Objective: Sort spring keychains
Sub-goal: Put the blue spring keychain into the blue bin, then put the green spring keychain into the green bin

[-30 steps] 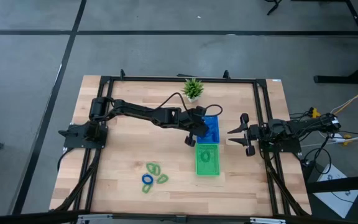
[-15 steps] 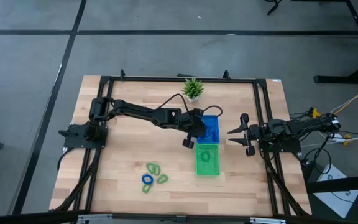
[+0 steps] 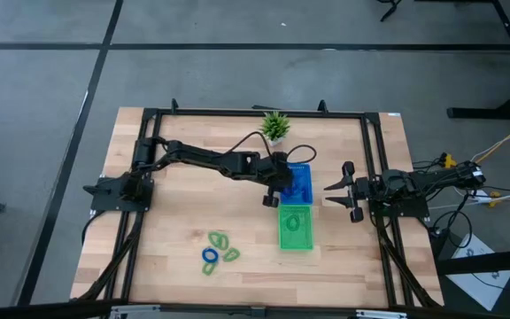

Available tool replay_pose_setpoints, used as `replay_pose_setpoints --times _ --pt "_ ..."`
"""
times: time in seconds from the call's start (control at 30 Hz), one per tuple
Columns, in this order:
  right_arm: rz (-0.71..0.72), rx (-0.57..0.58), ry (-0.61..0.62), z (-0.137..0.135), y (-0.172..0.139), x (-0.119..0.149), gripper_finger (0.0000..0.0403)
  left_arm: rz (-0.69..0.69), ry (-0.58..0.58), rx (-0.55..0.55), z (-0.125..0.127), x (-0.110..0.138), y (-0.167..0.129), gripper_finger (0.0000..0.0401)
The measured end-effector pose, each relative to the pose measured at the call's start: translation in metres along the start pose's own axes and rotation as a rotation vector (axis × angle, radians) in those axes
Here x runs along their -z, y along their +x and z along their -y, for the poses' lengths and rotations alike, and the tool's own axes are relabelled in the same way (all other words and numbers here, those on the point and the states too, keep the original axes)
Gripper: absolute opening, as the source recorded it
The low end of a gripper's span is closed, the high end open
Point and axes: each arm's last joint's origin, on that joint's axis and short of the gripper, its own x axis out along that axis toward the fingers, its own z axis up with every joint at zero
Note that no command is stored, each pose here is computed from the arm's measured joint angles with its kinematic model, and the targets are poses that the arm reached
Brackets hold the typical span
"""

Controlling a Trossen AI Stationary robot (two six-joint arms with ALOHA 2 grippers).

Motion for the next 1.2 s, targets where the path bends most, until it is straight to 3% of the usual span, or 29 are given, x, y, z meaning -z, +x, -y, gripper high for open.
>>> replay_pose_setpoints --times 0.37,0.87,1.2 --pt "0.0 0.0 0.0 0.0 0.0 0.0 0.0136 -0.031 -0.01 -0.009 0.003 0.007 0.012 0.004" --pt "0.0 0.0 0.0 0.0 0.0 0.0 0.0136 -0.015 -0.014 -0.047 0.003 0.004 0.01 0.0131" --pt "0.0 0.0 0.0 0.0 0.0 0.0 0.0136 0.051 0.043 -0.003 0.03 -0.03 -0.049 0.0141"
